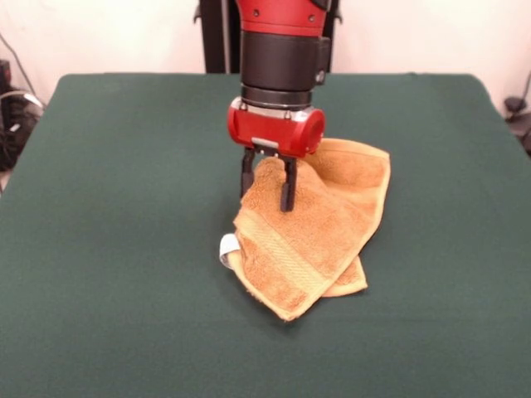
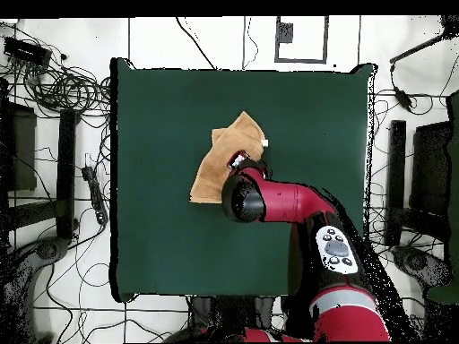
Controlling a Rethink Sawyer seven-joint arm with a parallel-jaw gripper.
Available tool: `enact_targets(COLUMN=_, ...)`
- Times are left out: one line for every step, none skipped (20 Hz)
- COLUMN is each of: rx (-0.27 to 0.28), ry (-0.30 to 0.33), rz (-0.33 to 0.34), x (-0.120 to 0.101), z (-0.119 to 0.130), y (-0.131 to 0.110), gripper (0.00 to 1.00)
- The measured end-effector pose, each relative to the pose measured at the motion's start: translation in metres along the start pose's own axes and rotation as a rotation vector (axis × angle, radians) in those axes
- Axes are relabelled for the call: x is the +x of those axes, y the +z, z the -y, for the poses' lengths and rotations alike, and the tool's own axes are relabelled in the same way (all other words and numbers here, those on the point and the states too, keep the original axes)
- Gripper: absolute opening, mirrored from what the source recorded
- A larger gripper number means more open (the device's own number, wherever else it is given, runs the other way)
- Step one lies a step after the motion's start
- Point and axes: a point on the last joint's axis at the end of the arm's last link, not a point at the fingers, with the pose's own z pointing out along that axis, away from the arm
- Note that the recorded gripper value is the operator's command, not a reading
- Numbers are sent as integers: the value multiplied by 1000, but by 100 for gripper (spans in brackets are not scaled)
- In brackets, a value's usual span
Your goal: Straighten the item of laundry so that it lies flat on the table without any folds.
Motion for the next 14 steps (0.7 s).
enact_targets(rx=0, ry=0, rz=0, x=0, z=0, y=0, gripper=0)
enact_targets(rx=0, ry=0, rz=0, x=0, z=0, y=0, gripper=0)
enact_targets(rx=0, ry=0, rz=0, x=0, z=0, y=0, gripper=100)
enact_targets(rx=1, ry=0, rz=-1, x=0, z=0, y=0, gripper=100)
enact_targets(rx=1, ry=0, rz=-3, x=0, z=0, y=0, gripper=100)
enact_targets(rx=10, ry=1, rz=-21, x=0, z=1, y=1, gripper=100)
enact_targets(rx=18, ry=3, rz=-39, x=0, z=2, y=1, gripper=100)
enact_targets(rx=36, ry=6, rz=-70, x=-1, z=4, y=1, gripper=100)
enact_targets(rx=55, ry=9, rz=-102, x=-1, z=7, y=2, gripper=100)
enact_targets(rx=66, ry=11, rz=-121, x=-1, z=8, y=1, gripper=100)
enact_targets(rx=91, ry=13, rz=-161, x=-2, z=12, y=1, gripper=100)
enact_targets(rx=105, ry=13, rz=-181, x=-3, z=14, y=1, gripper=100)
enact_targets(rx=118, ry=12, rz=-198, x=-4, z=16, y=0, gripper=100)
enact_targets(rx=127, ry=11, rz=-209, x=-5, z=17, y=0, gripper=100)
